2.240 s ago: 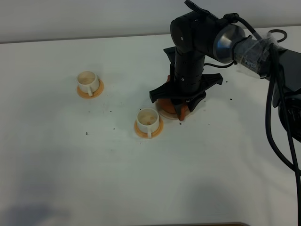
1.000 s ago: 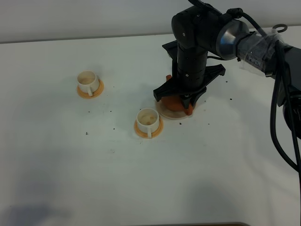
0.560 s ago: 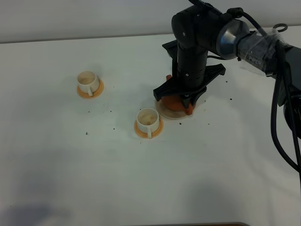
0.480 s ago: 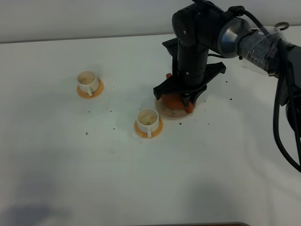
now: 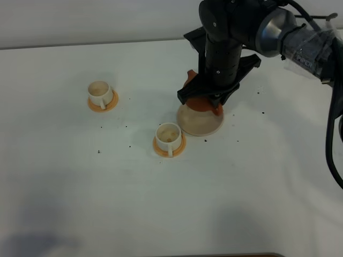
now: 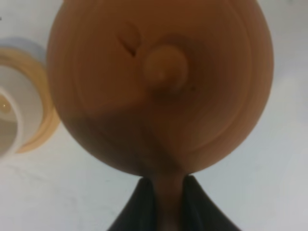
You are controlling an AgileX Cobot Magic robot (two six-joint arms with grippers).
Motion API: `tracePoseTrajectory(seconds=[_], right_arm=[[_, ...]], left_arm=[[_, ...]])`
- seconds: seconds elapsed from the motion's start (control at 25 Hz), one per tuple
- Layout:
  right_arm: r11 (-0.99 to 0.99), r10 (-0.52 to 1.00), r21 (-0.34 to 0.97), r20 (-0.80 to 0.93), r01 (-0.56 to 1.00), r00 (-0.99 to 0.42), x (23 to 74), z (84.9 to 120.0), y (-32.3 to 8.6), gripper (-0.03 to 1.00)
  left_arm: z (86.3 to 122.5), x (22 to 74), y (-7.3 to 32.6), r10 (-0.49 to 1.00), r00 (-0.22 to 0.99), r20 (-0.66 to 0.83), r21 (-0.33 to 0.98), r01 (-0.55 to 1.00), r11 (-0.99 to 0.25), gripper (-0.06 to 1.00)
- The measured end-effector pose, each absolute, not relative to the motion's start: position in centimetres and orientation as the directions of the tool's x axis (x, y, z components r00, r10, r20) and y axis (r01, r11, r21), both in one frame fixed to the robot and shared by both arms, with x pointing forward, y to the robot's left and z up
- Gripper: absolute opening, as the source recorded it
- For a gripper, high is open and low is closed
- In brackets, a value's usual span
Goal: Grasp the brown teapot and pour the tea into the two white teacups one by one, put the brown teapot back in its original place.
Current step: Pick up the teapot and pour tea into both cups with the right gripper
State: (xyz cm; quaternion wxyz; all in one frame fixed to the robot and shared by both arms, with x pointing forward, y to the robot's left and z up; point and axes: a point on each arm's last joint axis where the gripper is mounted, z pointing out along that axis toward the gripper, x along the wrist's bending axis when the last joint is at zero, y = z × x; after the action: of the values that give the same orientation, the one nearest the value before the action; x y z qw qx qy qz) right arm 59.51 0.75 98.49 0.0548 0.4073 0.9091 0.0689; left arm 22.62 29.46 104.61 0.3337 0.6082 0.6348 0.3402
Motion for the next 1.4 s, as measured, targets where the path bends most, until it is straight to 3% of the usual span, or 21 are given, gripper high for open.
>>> tracePoseTrajectory(seconds=[0.48, 1.4], right_arm=[[0.788, 0.598, 0.267, -0.122, 0.554, -0.792, 59.7, 100.8, 3.7, 0.09], [0.926, 0.284, 0.342, -0.347, 0.161, -0.894, 59.6, 96.6, 11.1, 0.09]], left_arm=[[104.6, 22.6, 29.5, 0.999, -0.037, -0.01, 0.838, 0.545, 0.029, 0.27], [104.6, 22.6, 29.5, 0.999, -0.037, -0.01, 0.838, 0.545, 0.029, 0.27]])
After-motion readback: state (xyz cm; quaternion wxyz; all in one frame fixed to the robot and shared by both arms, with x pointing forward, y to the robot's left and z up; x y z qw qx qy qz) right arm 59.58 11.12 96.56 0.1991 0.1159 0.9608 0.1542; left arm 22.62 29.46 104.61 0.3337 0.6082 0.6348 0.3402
